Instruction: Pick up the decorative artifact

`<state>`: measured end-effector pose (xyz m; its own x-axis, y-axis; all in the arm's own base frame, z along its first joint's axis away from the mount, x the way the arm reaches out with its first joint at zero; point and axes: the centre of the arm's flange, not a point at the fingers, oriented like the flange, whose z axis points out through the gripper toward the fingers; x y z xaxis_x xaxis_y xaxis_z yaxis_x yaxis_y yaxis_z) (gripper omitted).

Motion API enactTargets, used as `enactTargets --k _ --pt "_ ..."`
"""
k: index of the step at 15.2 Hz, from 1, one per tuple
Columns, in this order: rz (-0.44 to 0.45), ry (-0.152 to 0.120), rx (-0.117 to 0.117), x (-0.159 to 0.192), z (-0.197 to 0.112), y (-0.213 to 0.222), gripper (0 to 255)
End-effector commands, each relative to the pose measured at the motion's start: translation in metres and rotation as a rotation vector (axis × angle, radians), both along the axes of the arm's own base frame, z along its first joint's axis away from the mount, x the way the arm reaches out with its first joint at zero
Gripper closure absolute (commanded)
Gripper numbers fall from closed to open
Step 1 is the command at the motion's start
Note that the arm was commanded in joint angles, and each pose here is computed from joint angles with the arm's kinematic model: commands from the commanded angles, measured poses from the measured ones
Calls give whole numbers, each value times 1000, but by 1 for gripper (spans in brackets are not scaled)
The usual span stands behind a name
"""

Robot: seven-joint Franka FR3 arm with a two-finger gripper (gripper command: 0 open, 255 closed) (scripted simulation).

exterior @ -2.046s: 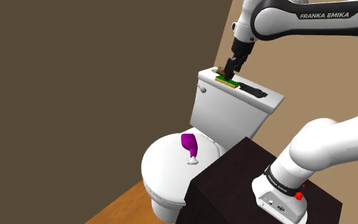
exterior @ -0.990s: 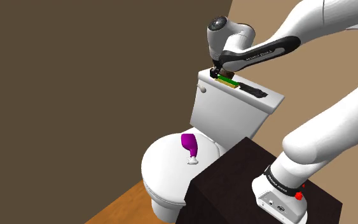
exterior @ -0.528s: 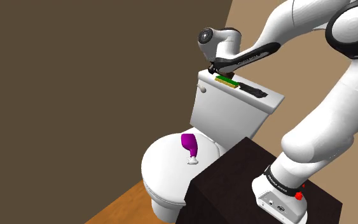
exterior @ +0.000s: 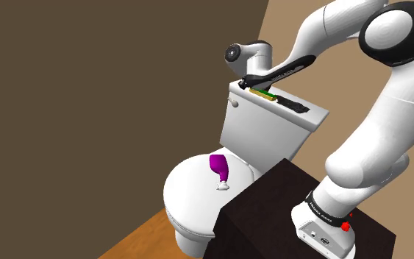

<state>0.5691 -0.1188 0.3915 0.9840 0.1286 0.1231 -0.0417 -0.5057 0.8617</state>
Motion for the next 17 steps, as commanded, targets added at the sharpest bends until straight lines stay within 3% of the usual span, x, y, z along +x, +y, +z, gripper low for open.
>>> enactTargets --k 1,2,3,12,17 --pt "0 0 0 0 -9 0 0" --pt "0 0 0 0 -9 0 0" --pt "0 0 0 -1 -9 0 255" --pt "0 0 0 0 -9 0 255" --pt "0 0 0 0 18 0 255"
